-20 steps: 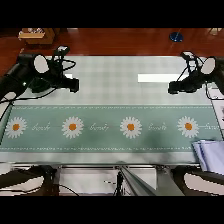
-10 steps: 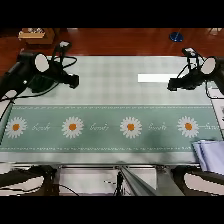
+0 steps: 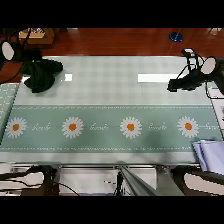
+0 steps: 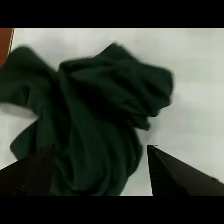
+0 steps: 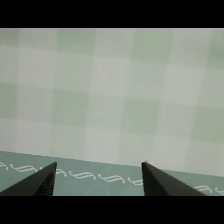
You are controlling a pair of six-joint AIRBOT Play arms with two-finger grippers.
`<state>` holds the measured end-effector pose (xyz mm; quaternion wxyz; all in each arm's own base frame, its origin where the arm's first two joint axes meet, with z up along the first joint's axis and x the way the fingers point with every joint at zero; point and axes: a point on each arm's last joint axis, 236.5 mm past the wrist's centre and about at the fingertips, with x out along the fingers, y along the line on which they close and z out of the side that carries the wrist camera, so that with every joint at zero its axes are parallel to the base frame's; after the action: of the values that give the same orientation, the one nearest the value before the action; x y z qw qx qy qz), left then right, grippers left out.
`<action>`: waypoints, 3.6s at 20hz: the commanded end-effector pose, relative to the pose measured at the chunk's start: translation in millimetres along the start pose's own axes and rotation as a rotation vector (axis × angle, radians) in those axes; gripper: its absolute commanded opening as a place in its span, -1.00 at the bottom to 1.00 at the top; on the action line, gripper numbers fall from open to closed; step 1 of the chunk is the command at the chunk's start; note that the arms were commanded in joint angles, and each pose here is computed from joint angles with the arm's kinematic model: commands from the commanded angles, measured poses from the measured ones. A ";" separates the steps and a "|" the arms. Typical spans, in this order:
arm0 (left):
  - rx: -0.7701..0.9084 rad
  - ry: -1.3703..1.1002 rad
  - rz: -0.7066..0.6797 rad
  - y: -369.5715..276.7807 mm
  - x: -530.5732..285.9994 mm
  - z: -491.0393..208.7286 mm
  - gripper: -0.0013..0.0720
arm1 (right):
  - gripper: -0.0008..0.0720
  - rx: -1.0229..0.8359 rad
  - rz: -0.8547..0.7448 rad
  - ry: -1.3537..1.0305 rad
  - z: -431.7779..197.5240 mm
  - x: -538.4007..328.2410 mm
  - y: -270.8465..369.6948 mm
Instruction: Fold the shirts.
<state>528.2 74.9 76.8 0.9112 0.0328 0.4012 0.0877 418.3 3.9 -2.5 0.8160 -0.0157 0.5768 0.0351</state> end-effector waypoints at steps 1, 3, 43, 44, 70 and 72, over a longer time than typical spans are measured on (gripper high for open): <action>-0.144 0.155 0.000 24.3 35.0 -44.8 0.95 | 0.63 0.000 0.001 0.005 -1.1 0.0 0.4; -0.147 0.211 -0.004 21.3 58.0 -64.6 0.95 | 0.63 0.000 0.001 0.006 -1.2 0.0 0.4; 0.240 -0.212 -0.770 -271.2 -382.9 28.4 -0.87 | 0.63 -0.042 -0.047 0.546 -125.6 -47.7 -12.3; 0.271 -0.146 -0.804 -296.3 -371.4 10.7 -0.87 | 0.63 -0.042 -0.046 0.544 -125.2 -47.5 -12.2; 0.263 0.585 -0.916 -254.9 -194.0 -163.3 0.69 | 0.63 0.145 0.207 0.421 -106.8 -43.4 -9.4; 0.125 0.672 -0.952 -259.5 -174.2 -197.3 0.75 | 0.63 0.215 0.310 0.361 -96.1 -47.2 -8.6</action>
<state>320.0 -214.5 66.4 0.7071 -0.0194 0.6209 -0.3377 300.2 -21.2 0.4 0.6633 0.0756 0.7423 0.0578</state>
